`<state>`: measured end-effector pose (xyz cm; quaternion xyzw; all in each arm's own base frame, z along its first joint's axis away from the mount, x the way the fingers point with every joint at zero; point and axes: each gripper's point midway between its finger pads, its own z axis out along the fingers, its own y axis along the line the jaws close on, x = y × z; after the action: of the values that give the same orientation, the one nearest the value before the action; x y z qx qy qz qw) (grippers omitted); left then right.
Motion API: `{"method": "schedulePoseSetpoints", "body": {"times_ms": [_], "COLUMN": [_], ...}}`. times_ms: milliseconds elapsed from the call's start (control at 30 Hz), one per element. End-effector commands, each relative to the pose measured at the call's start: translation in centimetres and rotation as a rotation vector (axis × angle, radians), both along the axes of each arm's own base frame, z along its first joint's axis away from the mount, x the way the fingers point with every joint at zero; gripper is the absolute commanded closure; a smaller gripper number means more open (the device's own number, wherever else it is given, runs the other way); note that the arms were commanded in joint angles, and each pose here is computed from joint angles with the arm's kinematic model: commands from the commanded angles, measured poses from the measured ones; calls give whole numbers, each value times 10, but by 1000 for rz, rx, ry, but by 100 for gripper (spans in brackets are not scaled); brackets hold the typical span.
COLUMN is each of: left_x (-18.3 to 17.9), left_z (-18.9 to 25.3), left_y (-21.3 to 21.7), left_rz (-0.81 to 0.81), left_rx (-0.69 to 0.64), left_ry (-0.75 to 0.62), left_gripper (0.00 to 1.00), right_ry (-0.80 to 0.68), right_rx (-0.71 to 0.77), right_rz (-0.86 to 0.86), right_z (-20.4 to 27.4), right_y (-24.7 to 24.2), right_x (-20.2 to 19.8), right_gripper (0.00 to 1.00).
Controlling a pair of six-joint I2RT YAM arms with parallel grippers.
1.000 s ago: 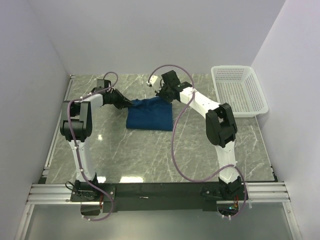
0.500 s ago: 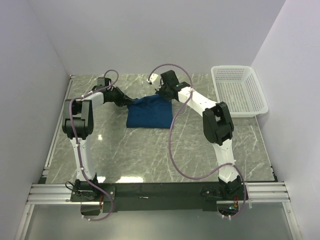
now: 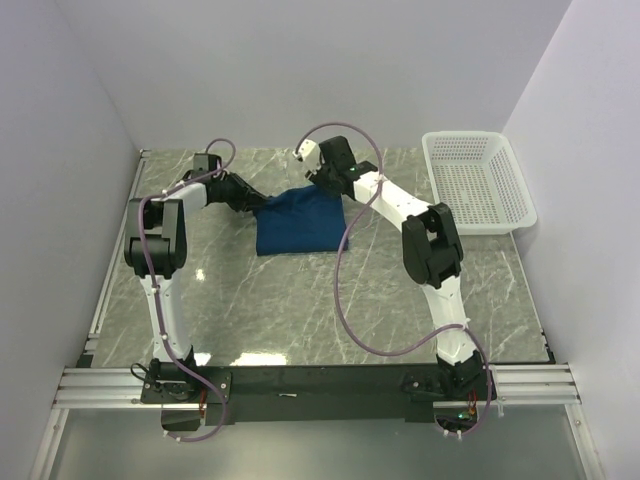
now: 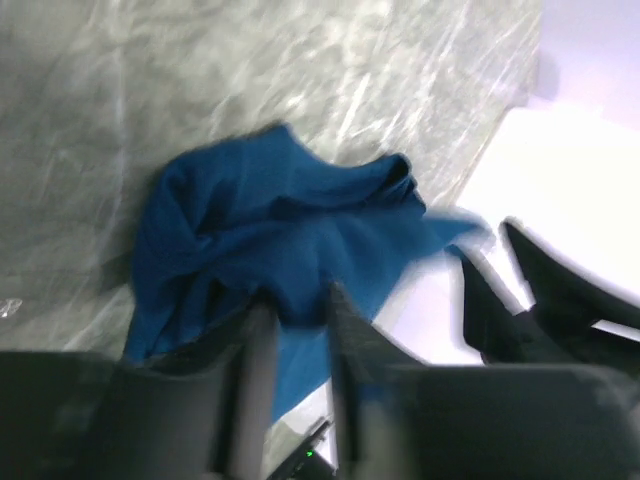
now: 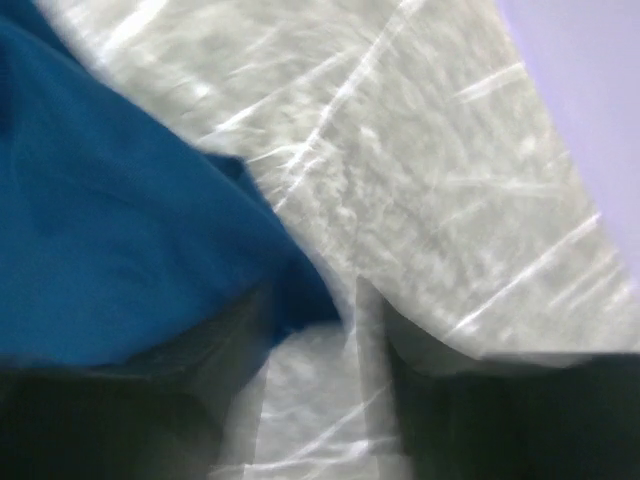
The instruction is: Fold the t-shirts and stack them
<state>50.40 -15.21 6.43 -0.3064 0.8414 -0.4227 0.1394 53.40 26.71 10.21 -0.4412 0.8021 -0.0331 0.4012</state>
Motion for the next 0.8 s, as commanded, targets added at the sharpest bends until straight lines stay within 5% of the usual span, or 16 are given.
{"method": "schedulePoseSetpoints", "body": {"times_ms": [0,33,200,267,300,433,467,500,633,767], "left_x": [26,32,37,20,8,-24,-30,-37,-61,-49], "left_z": [39,61,150,180,182,138,127,119,82,64], "left_y": [10,13,46,50,48,27,25,16,-22,-51], "left_rz": [18,23,110,112,94,-43,-61,-95,-270,-348], "left_rx": [12,15,222,255,248,156,151,144,111,82], "left_ry": [-133,-211,-471,-551,-553,-418,-390,-389,-359,-332], "left_gripper": [66,57,51,49,56,99,99,99,86,84], "right_ry": [-164,-184,-174,-88,102,469,567,615,737,742], "right_rx": [40,64,176,231,312,447,458,478,564,561], "right_rz": [-175,-223,-263,-152,48,417,428,431,426,347], "right_z": [29,35,59,71,64,48,40,36,25,10], "right_y": [-12,-16,-28,-20,-1,24,22,23,27,25], "right_x": [35,38,30,12,-26,-121,-142,-151,-182,-177], "right_gripper": [26,20,12,12,17,44,65,74,72,66]}}
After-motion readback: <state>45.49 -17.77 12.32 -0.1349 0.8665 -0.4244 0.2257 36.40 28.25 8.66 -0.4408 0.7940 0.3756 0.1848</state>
